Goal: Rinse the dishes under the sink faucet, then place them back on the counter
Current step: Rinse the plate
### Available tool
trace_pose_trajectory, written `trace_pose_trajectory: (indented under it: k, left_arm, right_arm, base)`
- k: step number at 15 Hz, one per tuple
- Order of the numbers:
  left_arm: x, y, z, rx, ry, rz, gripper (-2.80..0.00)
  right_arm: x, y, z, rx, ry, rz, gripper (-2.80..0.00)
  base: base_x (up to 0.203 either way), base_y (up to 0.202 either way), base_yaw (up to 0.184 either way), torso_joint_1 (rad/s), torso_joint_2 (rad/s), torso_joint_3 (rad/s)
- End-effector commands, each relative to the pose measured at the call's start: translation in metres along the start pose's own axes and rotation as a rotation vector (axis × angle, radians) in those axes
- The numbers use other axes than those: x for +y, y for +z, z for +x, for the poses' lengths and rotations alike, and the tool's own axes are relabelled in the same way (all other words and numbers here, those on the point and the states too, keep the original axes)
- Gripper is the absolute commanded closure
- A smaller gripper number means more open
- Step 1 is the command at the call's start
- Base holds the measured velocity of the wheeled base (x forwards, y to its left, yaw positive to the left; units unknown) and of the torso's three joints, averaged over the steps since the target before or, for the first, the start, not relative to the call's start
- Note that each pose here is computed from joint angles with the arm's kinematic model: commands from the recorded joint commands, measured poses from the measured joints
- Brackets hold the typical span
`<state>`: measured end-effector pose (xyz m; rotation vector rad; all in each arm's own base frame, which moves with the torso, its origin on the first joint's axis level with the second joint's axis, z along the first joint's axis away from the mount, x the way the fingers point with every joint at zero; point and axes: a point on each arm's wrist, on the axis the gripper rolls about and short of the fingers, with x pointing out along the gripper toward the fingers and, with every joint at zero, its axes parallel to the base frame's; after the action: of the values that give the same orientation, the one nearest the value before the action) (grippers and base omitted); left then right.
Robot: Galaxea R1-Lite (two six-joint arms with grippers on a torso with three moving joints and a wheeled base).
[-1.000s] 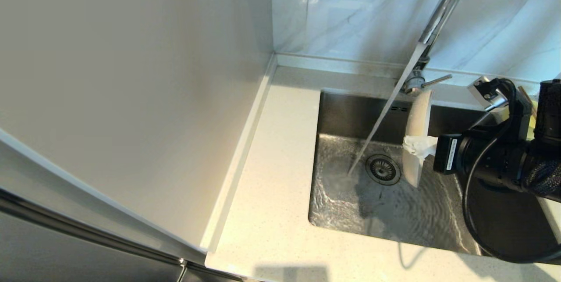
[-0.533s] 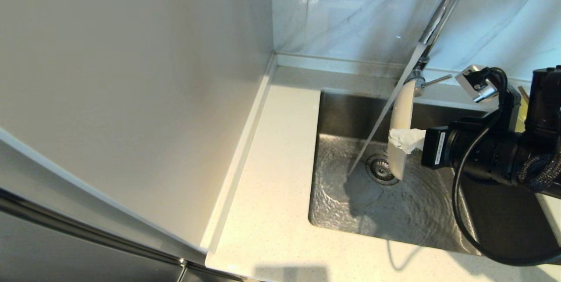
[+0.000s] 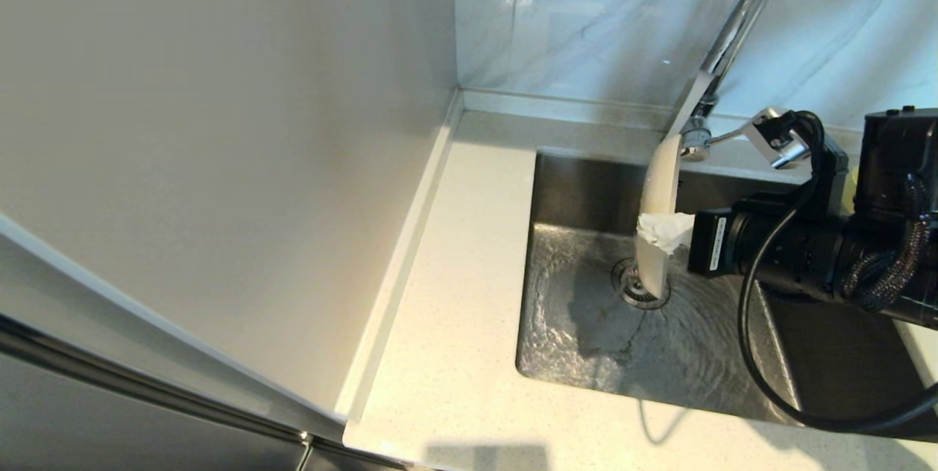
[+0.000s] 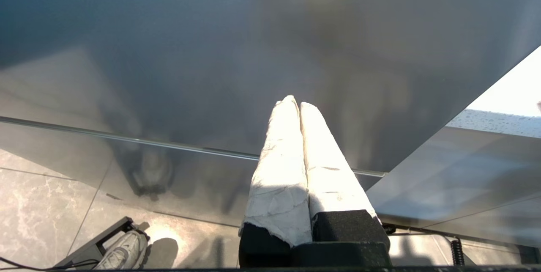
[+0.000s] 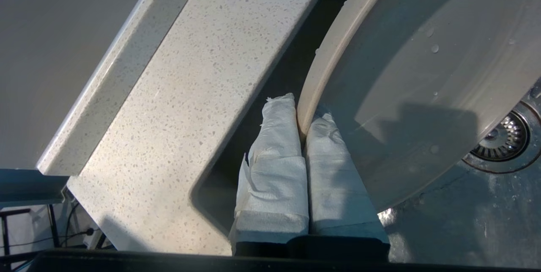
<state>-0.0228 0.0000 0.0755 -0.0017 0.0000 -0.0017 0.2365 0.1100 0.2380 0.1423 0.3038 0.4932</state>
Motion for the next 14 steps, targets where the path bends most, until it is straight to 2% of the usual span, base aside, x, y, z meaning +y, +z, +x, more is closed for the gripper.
trace_pose_trajectory:
  k: [1, 8, 14]
  left_arm:
    - [0.000, 0.000, 0.000, 0.000, 0.000, 0.000, 0.00]
    - [0.000, 0.000, 0.000, 0.000, 0.000, 0.000, 0.00]
    - [0.000, 0.000, 0.000, 0.000, 0.000, 0.000, 0.00]
  right_arm:
    - [0.000, 0.001, 0.003, 0.000, 0.002, 0.001, 0.00]
    - [0.009, -0.001, 0.012, 0.013, 0.014, -0.009, 0.00]
    - [0.007, -0.006, 0.017, 0.032, -0.010, -0.008, 0.00]
  base:
    - [0.000, 0.000, 0.000, 0.000, 0.00, 0.000]
    - [0.000, 0.000, 0.000, 0.000, 0.00, 0.000]
    - [0.000, 0.000, 0.000, 0.000, 0.00, 0.000]
